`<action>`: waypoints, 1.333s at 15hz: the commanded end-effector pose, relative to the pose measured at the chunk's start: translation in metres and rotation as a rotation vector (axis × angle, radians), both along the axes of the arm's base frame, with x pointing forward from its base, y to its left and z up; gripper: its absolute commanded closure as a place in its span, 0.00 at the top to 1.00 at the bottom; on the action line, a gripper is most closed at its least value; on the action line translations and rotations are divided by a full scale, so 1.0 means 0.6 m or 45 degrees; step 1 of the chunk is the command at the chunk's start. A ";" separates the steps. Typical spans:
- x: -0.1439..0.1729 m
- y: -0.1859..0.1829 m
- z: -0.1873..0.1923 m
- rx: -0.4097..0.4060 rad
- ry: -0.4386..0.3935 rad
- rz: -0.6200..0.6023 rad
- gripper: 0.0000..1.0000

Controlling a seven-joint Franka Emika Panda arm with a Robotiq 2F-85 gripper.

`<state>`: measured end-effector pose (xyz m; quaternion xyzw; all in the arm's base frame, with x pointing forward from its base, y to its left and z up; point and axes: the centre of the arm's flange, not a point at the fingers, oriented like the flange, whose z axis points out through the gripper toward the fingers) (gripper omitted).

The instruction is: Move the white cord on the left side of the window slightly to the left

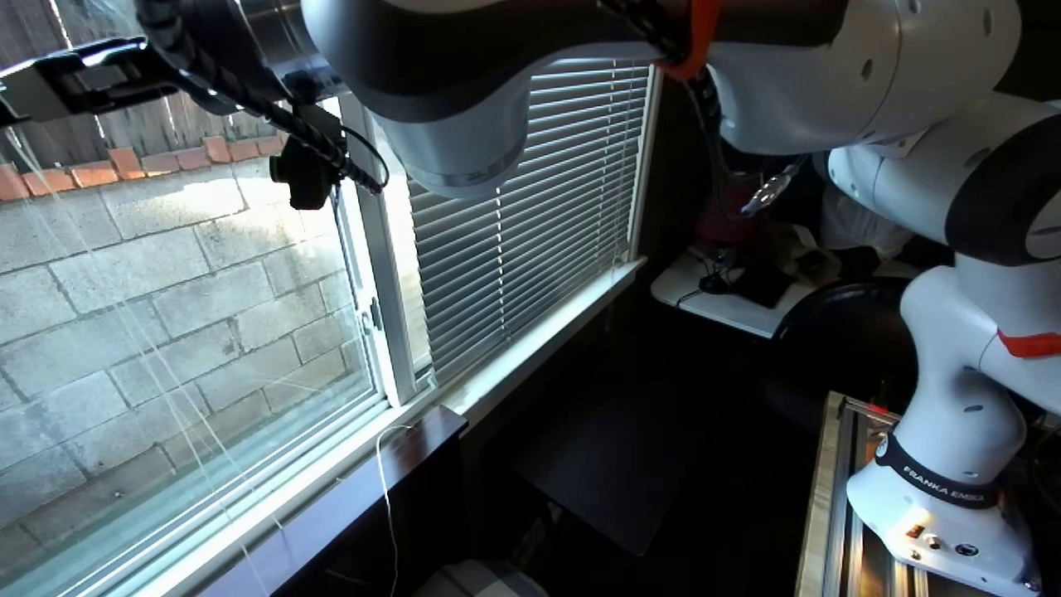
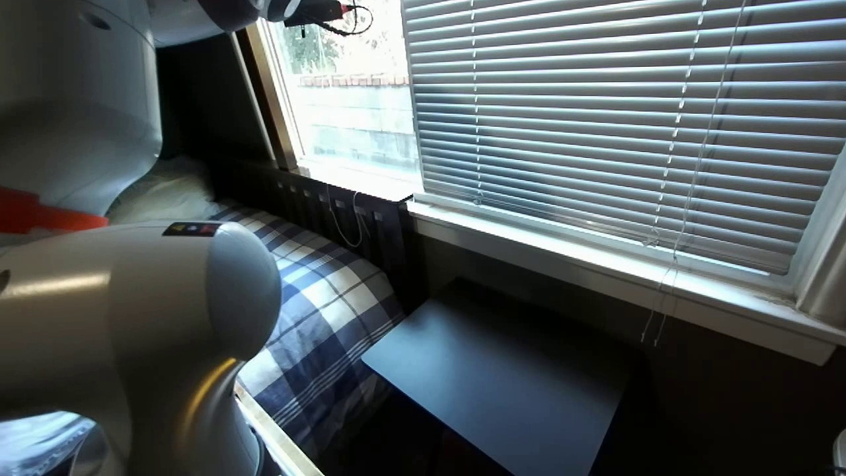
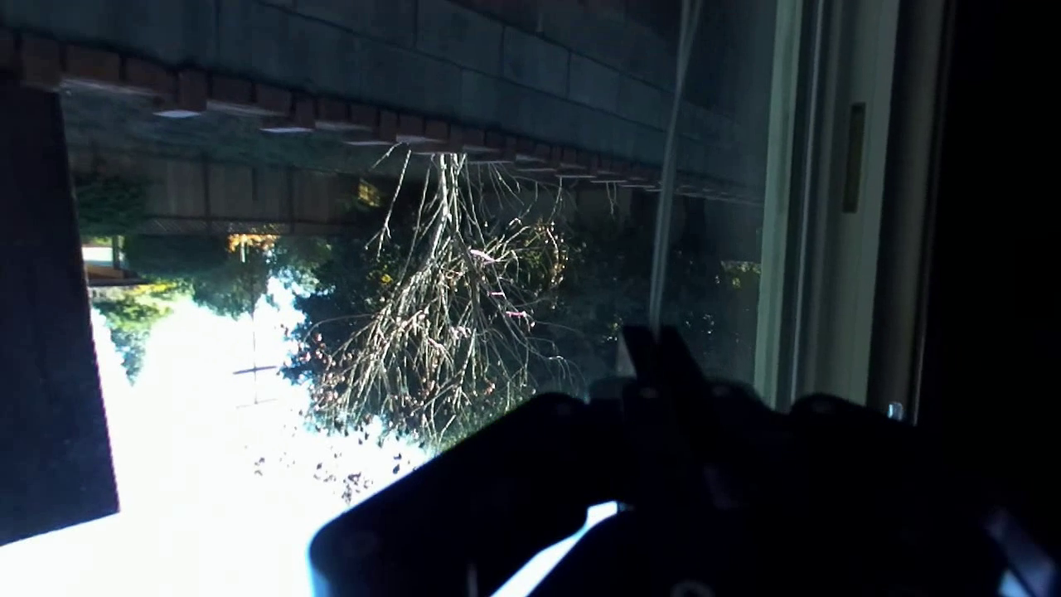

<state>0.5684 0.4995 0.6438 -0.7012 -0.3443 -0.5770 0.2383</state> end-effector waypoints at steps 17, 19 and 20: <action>-0.228 -0.216 -0.045 -0.074 0.612 -0.406 0.00; -0.237 -0.236 -0.053 -0.090 0.600 -0.445 0.29; -0.241 -0.243 -0.068 -0.125 0.612 -0.459 0.30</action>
